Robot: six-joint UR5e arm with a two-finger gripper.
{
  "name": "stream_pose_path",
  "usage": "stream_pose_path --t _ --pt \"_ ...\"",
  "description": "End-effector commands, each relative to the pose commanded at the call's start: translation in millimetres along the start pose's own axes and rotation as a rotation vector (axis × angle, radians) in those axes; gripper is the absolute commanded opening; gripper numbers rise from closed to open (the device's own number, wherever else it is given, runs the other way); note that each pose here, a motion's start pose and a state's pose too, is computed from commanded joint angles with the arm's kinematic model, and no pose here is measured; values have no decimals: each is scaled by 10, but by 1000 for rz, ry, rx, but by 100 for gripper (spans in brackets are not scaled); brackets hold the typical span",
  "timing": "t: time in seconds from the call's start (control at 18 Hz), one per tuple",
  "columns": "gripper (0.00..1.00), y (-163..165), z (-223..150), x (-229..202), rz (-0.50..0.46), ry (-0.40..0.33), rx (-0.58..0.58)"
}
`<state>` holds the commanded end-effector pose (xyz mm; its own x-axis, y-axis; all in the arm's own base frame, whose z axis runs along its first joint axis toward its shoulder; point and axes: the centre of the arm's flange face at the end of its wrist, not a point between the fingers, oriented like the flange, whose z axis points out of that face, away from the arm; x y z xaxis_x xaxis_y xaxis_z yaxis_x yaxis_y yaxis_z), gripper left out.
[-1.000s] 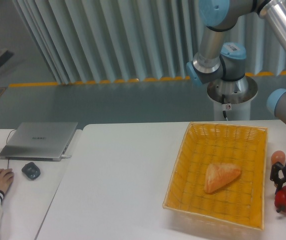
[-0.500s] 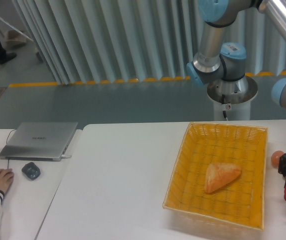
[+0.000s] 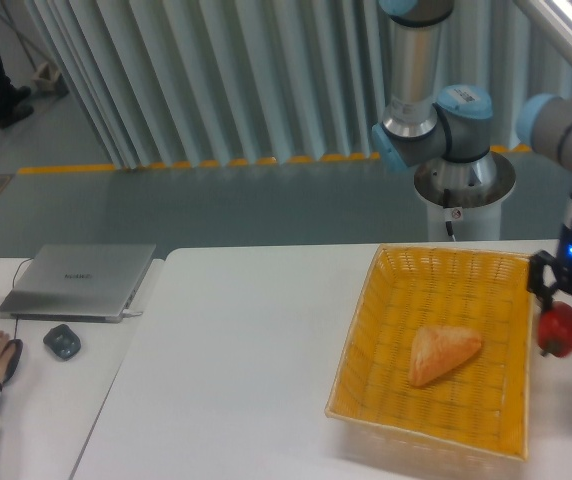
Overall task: Place the red peppers in a basket
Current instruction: 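Lift the red pepper and carry it over the basket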
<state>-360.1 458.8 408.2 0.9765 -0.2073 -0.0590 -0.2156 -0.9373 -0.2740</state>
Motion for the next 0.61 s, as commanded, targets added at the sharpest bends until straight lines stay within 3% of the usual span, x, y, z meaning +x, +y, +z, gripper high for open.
stream_pose_path --t 0.28,0.61 --pt "23 -313 81 773 50 23 -31" --pt "23 -480 462 816 54 49 -95"
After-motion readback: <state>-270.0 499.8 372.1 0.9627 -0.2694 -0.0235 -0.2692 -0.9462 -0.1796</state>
